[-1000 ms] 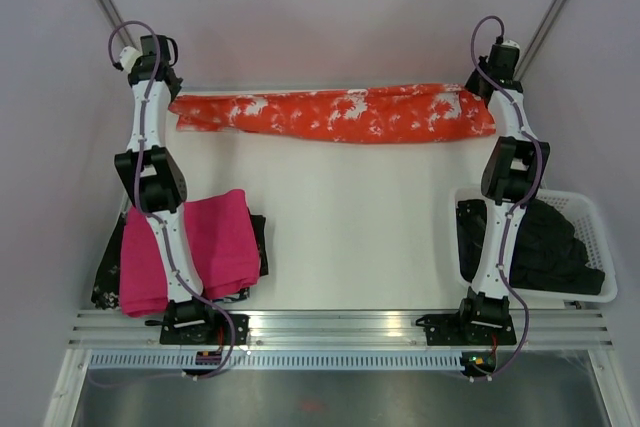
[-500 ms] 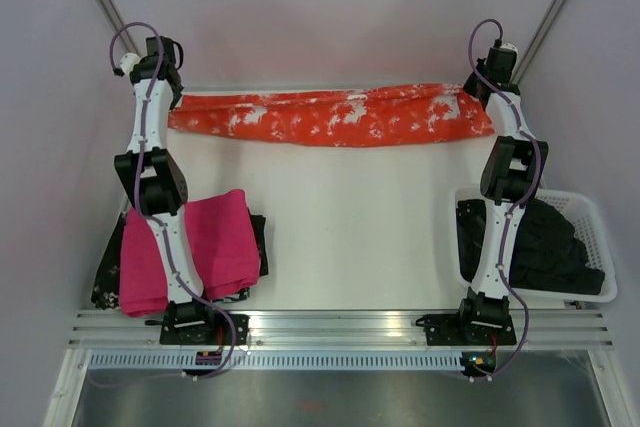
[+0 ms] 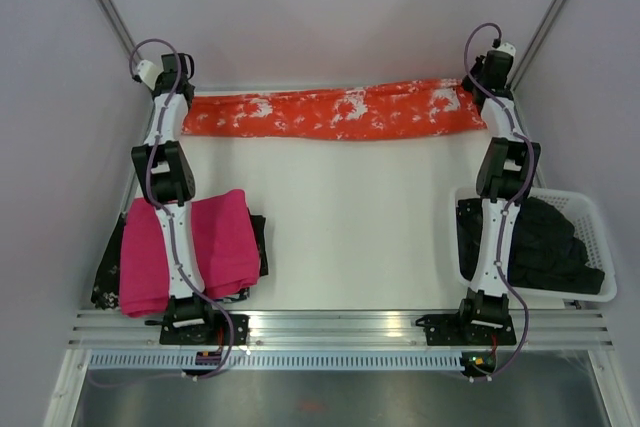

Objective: Fold and stack the trousers
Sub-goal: Fold the trousers

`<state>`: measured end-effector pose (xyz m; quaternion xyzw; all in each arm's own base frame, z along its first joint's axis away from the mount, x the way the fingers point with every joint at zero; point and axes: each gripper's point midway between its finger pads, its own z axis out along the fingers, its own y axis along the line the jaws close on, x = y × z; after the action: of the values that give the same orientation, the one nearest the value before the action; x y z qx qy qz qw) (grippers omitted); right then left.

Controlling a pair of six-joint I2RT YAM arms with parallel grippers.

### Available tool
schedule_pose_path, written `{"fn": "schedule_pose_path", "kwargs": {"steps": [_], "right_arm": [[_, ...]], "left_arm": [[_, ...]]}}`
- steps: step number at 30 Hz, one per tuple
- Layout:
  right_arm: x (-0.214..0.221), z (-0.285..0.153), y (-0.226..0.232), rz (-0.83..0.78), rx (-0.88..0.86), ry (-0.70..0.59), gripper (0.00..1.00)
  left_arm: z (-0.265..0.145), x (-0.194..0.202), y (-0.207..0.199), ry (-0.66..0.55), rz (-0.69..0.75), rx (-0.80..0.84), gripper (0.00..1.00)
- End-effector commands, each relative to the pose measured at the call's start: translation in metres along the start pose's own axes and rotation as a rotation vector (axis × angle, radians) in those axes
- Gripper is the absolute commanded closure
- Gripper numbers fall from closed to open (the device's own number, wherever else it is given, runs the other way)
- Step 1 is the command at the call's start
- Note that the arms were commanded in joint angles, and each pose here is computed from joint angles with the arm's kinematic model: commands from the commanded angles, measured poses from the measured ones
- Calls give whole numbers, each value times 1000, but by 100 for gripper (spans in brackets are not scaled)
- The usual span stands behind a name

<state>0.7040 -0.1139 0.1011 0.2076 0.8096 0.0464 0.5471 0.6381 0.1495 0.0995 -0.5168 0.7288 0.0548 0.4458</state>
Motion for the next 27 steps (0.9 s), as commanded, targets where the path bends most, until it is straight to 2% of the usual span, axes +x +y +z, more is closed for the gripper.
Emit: {"fn": "schedule_pose_path", "kwargs": {"steps": [1, 2, 3, 5, 6, 7, 8, 10, 11, 12, 15, 18, 22, 27], "right_arm": [[-62, 10, -2, 43, -27, -232, 76], [-62, 11, 0, 54, -42, -237, 57], [-66, 10, 6, 63, -70, -243, 40], [-75, 0, 28, 68, -161, -232, 2], [-81, -6, 36, 56, -184, -230, 2], [-81, -11, 42, 42, -197, -210, 2], [-100, -29, 55, 1, -224, -228, 2], [-88, -42, 61, -37, -228, -161, 2], [-111, -65, 73, -81, -238, -195, 2], [-90, -66, 64, -90, -207, -139, 2], [-70, -90, 47, -127, -118, -65, 2], [-34, -106, 7, -148, 58, 50, 2], [13, -119, -30, -106, 219, 179, 2], [28, -120, -52, 79, 304, 185, 4]], "left_arm": [[4, -54, -53, -162, -137, 205, 76], [3, -50, -62, -146, -129, 247, 69], [1, -52, -67, -148, -124, 272, 46], [-15, -66, -79, -162, -105, 312, 28], [-22, -72, -81, -171, -95, 323, 19], [-26, -73, -80, -175, -48, 327, 17], [-49, -93, -92, -202, -40, 386, 15], [-64, -97, -93, -200, 47, 408, 12], [-71, -94, -87, -168, 82, 397, 11], [-90, -105, -85, -169, 96, 397, 11], [-105, -82, -58, -60, 175, 352, 10], [-96, -29, -11, 129, 224, 253, 9], [-89, 26, 37, 329, 169, 137, 10], [-73, 62, 54, 465, 11, 145, 11]]}}
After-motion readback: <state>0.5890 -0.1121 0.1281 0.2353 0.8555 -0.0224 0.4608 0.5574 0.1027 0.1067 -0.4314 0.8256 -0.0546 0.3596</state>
